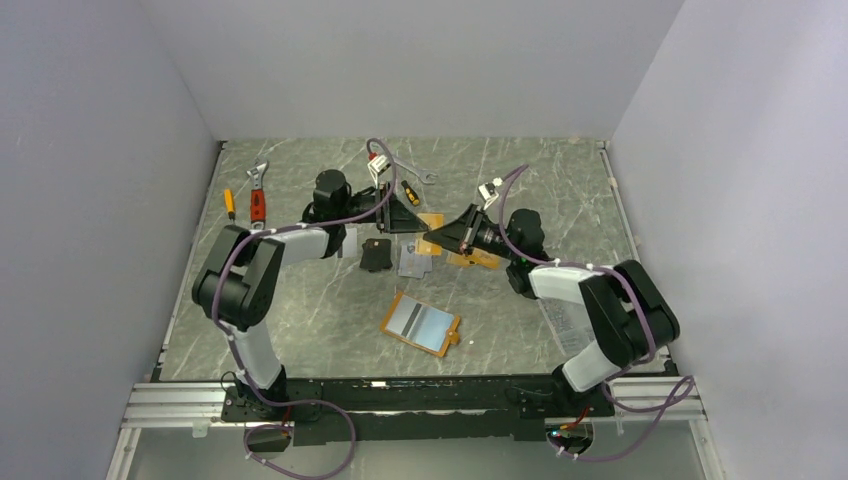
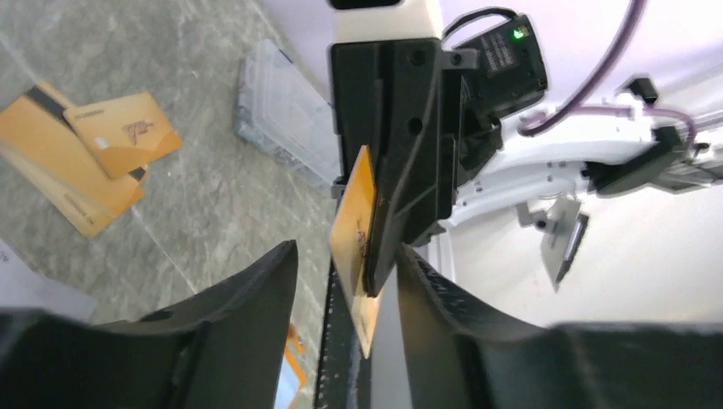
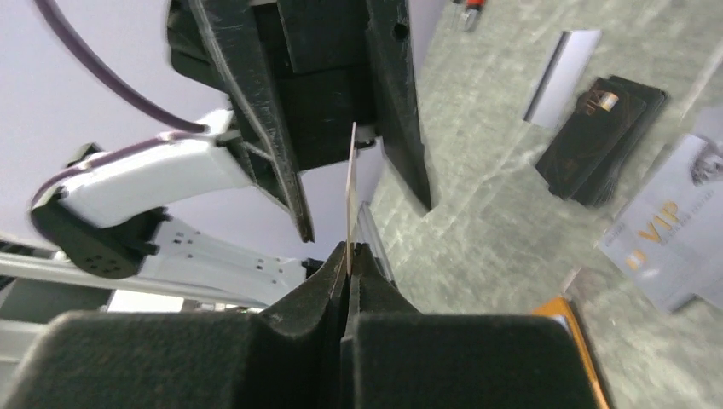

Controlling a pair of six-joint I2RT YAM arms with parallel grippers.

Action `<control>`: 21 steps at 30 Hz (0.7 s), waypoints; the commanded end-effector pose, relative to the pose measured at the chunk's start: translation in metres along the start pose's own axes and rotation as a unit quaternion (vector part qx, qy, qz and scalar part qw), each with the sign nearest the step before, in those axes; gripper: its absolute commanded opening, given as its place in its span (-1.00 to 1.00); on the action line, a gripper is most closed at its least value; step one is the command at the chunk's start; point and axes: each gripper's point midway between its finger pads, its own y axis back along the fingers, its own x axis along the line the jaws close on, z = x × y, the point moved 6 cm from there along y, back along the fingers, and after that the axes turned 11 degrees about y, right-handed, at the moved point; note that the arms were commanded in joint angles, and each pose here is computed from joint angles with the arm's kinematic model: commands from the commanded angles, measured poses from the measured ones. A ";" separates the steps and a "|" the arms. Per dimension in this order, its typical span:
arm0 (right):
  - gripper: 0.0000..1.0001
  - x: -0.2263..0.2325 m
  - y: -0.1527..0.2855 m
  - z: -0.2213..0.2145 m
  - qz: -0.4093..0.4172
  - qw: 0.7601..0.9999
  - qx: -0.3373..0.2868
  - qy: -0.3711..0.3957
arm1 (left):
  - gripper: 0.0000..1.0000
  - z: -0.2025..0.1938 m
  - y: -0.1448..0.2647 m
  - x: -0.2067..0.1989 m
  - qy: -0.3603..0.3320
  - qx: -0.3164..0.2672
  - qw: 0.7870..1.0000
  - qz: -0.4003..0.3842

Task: Put the credit cards into the card holder
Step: Insert the credit card into the card holder.

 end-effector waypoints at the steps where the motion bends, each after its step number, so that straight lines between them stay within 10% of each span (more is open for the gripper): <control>1: -1.00 -0.001 0.017 -0.009 -0.088 0.995 0.033 0.035 | 0.30 0.002 0.009 0.002 -0.029 -0.017 0.994 0.106; 7: -1.00 -0.015 0.046 -0.076 -0.224 0.961 0.160 0.015 | 0.54 -0.028 0.033 0.027 -0.037 0.029 0.972 0.229; 21: -1.00 -0.024 0.091 -0.166 -0.348 0.899 0.264 -0.031 | 0.30 -0.116 0.032 0.050 -0.167 0.196 0.923 0.284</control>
